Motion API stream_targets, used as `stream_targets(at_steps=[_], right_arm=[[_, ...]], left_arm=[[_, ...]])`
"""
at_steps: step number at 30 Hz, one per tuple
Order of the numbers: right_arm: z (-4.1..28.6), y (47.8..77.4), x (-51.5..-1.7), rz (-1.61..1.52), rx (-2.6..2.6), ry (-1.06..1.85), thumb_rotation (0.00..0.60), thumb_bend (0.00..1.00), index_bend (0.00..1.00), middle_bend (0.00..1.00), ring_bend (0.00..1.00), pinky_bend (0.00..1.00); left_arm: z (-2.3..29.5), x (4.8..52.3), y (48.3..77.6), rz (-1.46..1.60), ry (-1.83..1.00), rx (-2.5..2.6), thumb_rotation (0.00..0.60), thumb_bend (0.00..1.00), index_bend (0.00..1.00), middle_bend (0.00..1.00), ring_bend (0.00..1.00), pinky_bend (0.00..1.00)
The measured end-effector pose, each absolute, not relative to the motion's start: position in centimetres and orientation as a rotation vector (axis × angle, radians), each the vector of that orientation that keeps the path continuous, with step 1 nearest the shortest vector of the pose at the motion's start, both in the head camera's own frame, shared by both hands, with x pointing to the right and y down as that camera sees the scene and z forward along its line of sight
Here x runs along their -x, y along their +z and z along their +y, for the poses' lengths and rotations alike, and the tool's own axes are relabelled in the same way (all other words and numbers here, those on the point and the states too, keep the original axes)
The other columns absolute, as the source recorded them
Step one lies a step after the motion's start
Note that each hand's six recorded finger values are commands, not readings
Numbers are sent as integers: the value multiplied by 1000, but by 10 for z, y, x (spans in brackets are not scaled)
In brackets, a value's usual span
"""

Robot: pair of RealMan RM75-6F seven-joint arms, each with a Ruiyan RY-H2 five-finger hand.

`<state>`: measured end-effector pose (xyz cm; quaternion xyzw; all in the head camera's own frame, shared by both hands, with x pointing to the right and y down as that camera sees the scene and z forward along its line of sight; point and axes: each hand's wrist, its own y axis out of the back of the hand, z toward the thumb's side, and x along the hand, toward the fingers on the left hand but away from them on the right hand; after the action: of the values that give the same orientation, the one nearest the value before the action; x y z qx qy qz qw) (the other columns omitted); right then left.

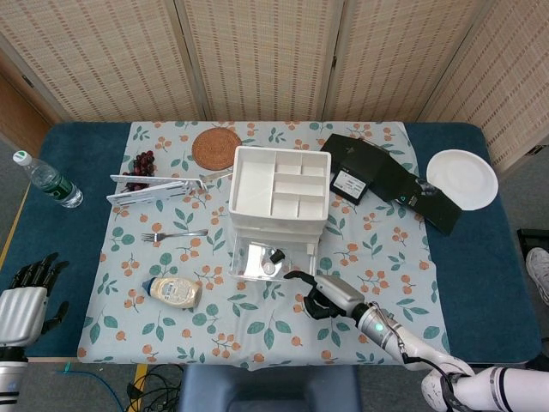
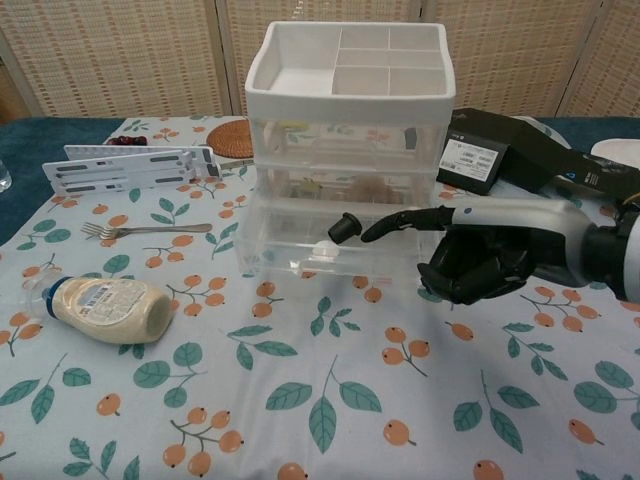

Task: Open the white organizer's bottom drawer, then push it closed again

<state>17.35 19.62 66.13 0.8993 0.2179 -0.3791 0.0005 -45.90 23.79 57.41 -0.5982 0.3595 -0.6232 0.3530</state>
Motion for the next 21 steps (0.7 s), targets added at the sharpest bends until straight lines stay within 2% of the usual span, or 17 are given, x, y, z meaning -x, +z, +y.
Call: stream_targets(at_steps=[2,4,10,17,19,21], right_arm=[[197,660,-175,695,-2823,-1182,600,530,0,892,1000,1000],[197,658,-176,702,-2829,-1179,600,504,0,890,1000,1000],[197,646,-181,704,-2859,-1169,600,496,0,882,1000,1000],[183,614,-178,696,-2996,-1139,600,495,0,884,1000,1000],[174,606,-175,693,-3048,-1144,600,479,31,887,1000,1000],[165,599,-169,680,-3110,-1153,600,462,118,891,1000,1000]], left_arm=[[237,459,574,930,-1610,1547,600,343,171,110,131,142],[238,458,574,930,-1608,1548,600,343,171,110,131,143],[237,457,573,931,-1604,1548,600,343,171,110,131,142],[237,459,570,942,-1602,1541,600,343,171,110,130,142],[238,459,569,944,-1600,1540,600,344,171,110,130,142],[239,459,569,947,-1599,1539,600,344,171,110,130,142]])
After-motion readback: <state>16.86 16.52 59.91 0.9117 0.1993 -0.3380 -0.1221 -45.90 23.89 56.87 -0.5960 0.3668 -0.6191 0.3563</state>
